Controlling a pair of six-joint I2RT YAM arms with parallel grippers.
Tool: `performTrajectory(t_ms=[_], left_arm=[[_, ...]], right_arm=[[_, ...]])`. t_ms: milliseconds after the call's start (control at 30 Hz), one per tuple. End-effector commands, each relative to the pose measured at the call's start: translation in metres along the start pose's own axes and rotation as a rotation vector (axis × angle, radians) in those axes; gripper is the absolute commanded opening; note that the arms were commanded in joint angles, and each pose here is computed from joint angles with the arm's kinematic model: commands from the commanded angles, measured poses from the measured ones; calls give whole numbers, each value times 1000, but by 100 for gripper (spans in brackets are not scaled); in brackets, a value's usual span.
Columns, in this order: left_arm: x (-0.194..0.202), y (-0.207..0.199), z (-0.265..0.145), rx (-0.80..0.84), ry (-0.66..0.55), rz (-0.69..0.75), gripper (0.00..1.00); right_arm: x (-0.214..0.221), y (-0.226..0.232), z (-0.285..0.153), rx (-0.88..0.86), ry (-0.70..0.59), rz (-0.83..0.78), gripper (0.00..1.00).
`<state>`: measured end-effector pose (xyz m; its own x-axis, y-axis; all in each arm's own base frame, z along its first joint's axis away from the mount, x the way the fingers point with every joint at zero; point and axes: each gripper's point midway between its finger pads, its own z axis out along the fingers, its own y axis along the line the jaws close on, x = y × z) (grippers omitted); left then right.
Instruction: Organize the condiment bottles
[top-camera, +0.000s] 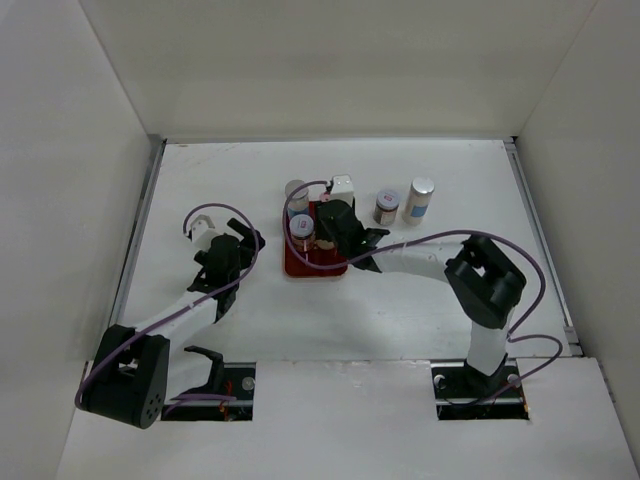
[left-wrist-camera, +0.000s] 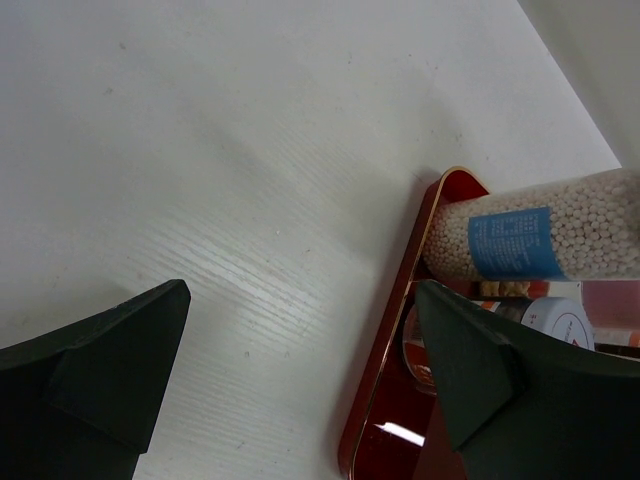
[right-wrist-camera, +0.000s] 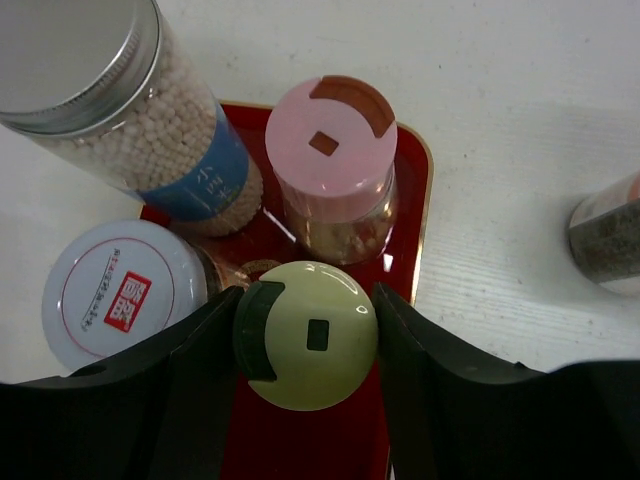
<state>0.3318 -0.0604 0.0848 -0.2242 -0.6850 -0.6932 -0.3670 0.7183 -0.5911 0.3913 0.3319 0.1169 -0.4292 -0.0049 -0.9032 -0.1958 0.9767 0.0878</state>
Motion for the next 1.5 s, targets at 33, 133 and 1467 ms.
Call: performTrajectory(t_ms=[33, 133, 1467], left_arm=[[-7, -7, 1, 30, -20, -27, 100], [-9, -9, 0, 38, -31, -29, 100], [-8, -10, 1, 40, -27, -31, 100]], right_arm=[[-40, 16, -1, -32, -93, 57, 66], [-50, 10, -11, -23, -113, 62, 79], [-62, -160, 30, 318, -129, 178, 51]])
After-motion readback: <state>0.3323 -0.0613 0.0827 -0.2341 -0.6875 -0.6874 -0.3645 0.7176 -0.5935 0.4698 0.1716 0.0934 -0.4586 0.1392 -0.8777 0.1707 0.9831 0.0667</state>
